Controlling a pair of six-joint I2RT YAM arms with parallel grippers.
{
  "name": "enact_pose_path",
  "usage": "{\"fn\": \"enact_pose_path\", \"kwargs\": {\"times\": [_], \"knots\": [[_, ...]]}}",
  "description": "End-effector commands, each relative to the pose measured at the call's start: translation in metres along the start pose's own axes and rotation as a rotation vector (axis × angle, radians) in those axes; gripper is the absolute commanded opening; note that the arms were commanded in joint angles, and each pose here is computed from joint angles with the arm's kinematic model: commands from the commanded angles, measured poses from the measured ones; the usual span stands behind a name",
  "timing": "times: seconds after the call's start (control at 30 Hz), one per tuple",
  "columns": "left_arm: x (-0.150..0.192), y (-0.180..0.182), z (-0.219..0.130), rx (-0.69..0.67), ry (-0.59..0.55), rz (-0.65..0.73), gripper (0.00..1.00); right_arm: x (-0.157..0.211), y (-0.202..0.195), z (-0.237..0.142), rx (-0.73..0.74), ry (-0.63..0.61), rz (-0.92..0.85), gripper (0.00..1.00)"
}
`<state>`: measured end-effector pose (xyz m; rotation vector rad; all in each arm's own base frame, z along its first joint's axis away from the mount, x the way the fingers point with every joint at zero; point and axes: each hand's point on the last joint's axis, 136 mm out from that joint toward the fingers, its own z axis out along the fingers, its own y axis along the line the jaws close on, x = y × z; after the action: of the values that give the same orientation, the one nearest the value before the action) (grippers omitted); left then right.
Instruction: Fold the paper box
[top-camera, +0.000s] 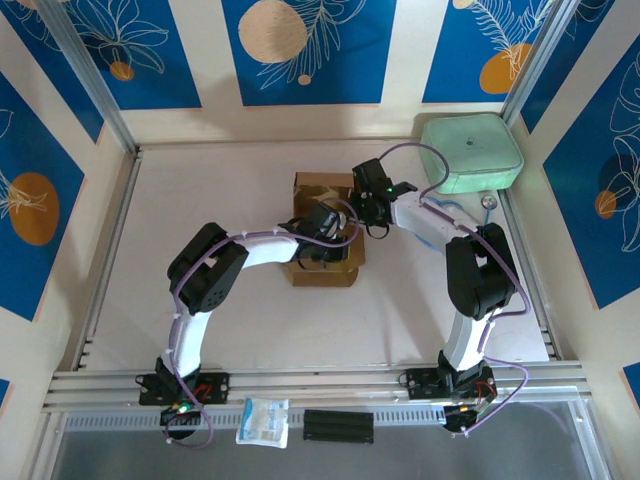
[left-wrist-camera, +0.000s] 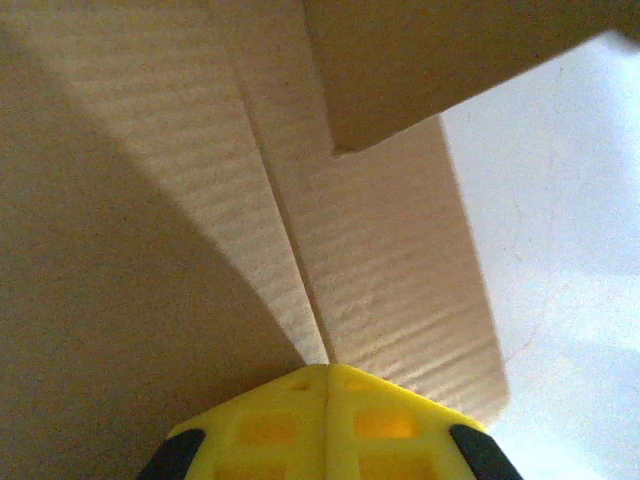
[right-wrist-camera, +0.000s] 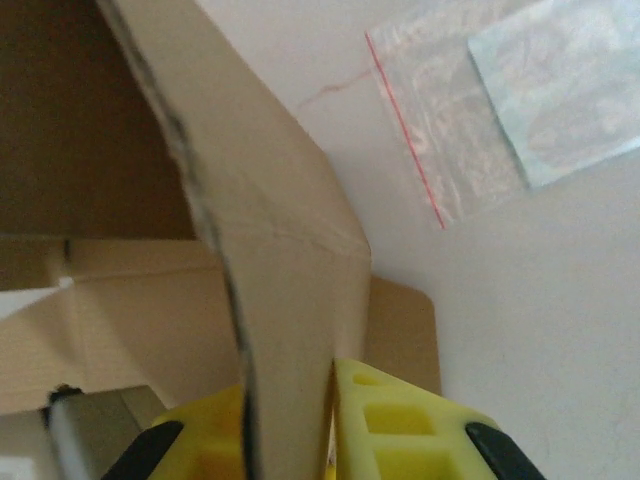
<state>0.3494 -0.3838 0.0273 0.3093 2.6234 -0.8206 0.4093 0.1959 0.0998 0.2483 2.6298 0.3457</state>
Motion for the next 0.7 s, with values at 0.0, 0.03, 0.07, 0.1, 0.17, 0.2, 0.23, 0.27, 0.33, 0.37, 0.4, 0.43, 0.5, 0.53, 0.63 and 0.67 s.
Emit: {"fn": "enact_pose_path", "kwargs": {"times": [0.0, 0.03, 0.07, 0.1, 0.17, 0.2, 0.23, 0.27, 0.33, 0.37, 0.4, 0.43, 0.5, 0.53, 0.63, 0.67], "knots": [[0.017, 0.016, 0.007, -0.059, 0.049, -0.009, 0.0, 0.012, -0.003, 0.012, 0.025, 0.008, 0.014, 0.12], [0.016, 0.015, 0.005, -0.058, 0.044, -0.009, 0.0, 0.014, -0.005, 0.013, 0.034, 0.01, 0.01, 0.11], [0.015, 0.013, 0.002, -0.055, 0.039, -0.009, 0.0, 0.015, -0.007, 0.014, 0.041, 0.011, 0.007, 0.11], [0.014, 0.012, -0.001, -0.049, 0.033, -0.009, 0.0, 0.016, -0.007, 0.014, 0.045, 0.009, 0.003, 0.1], [0.011, 0.008, -0.009, -0.038, 0.016, -0.01, 0.04, 0.016, -0.008, 0.013, 0.054, 0.004, -0.009, 0.1], [0.009, 0.006, -0.014, -0.034, 0.007, -0.011, 0.1, 0.015, -0.009, 0.012, 0.058, 0.0, -0.012, 0.09], [0.008, 0.002, -0.02, -0.023, 0.001, -0.011, 0.19, 0.014, -0.009, 0.01, 0.062, -0.005, -0.016, 0.09], [0.006, -0.002, -0.027, -0.011, -0.003, -0.011, 0.28, 0.013, -0.01, 0.01, 0.064, -0.009, -0.017, 0.09], [0.005, -0.006, -0.044, -0.008, -0.014, -0.003, 0.39, 0.012, -0.01, 0.008, 0.066, -0.012, -0.022, 0.09], [0.004, -0.006, -0.055, -0.012, -0.027, 0.002, 0.42, 0.012, -0.009, 0.008, 0.065, -0.015, -0.025, 0.08], [0.004, -0.005, -0.064, -0.017, -0.037, 0.002, 0.44, 0.012, -0.01, 0.007, 0.067, -0.014, -0.029, 0.08], [0.002, -0.001, -0.077, -0.024, -0.056, -0.005, 0.46, 0.012, -0.01, 0.007, 0.069, -0.013, -0.032, 0.08], [-0.002, 0.006, -0.098, -0.027, -0.085, -0.026, 0.49, 0.012, -0.009, 0.007, 0.071, -0.018, -0.039, 0.08], [-0.006, 0.011, -0.11, -0.027, -0.1, -0.047, 0.51, 0.011, -0.009, 0.007, 0.073, -0.019, -0.041, 0.08], [-0.021, 0.023, -0.145, -0.032, -0.153, -0.091, 0.55, 0.011, -0.009, 0.006, 0.077, -0.024, -0.049, 0.08], [-0.029, 0.026, -0.157, -0.036, -0.182, -0.103, 0.56, 0.01, -0.009, 0.005, 0.077, -0.027, -0.05, 0.08]]}}
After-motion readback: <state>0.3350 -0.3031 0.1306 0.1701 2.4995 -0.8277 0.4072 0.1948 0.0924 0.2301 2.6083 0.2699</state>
